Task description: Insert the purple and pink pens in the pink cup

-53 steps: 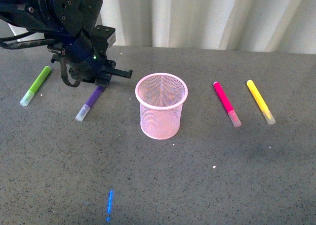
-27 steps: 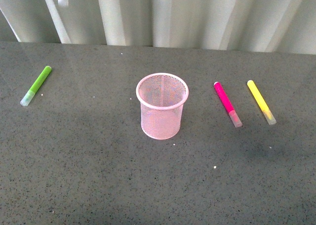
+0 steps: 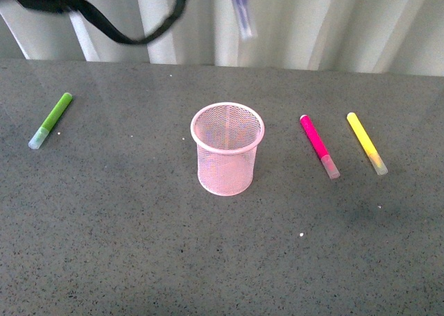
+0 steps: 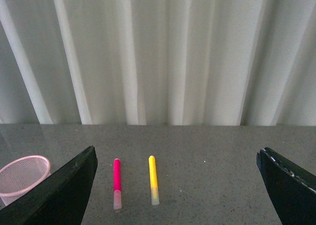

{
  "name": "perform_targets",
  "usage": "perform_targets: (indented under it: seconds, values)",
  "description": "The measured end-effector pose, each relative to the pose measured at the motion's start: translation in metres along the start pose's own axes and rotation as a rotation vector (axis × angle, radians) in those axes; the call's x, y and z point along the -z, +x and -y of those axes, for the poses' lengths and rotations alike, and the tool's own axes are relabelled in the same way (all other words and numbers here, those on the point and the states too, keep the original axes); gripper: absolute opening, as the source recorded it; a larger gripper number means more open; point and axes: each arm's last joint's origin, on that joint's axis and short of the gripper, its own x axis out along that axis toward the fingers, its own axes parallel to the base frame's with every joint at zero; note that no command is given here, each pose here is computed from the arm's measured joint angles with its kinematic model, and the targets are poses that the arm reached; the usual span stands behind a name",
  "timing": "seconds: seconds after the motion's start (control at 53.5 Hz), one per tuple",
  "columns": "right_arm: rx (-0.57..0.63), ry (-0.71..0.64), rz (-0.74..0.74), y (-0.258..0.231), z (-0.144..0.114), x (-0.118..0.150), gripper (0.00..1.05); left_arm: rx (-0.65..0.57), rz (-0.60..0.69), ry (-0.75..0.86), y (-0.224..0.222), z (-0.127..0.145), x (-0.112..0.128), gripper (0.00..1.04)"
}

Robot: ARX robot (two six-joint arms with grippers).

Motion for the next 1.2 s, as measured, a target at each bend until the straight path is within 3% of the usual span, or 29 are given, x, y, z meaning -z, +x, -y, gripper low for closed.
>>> perform_targets:
  seconds: [0.094, 0.318, 0.505, 0.729, 1.103, 1.197]
  values:
    - [0.000, 0.000, 0.000, 0.000, 0.000, 0.000, 0.98, -0.009, -0.007, -0.051, -0.001, -0.001, 0.029, 0.13]
    - [0.000, 0.000, 0.000, 0.000, 0.000, 0.000, 0.98, 0.010, 0.005, -0.101, -0.001, -0.010, 0.059, 0.13]
    - [0.000, 0.000, 0.000, 0.000, 0.000, 0.000, 0.98, -0.030, -0.053, -0.090, 0.006, -0.036, 0.089, 0.13]
    - [0.000, 0.000, 0.000, 0.000, 0.000, 0.000, 0.98, -0.094, -0.062, -0.091, 0.017, -0.063, 0.101, 0.13]
    - [0.000, 0.000, 0.000, 0.000, 0.000, 0.000, 0.98, -0.097, -0.071, -0.090, 0.019, -0.069, 0.106, 0.13]
    - [0.000, 0.000, 0.000, 0.000, 0.000, 0.000, 0.98, -0.087, -0.077, -0.086, 0.019, -0.069, 0.106, 0.35]
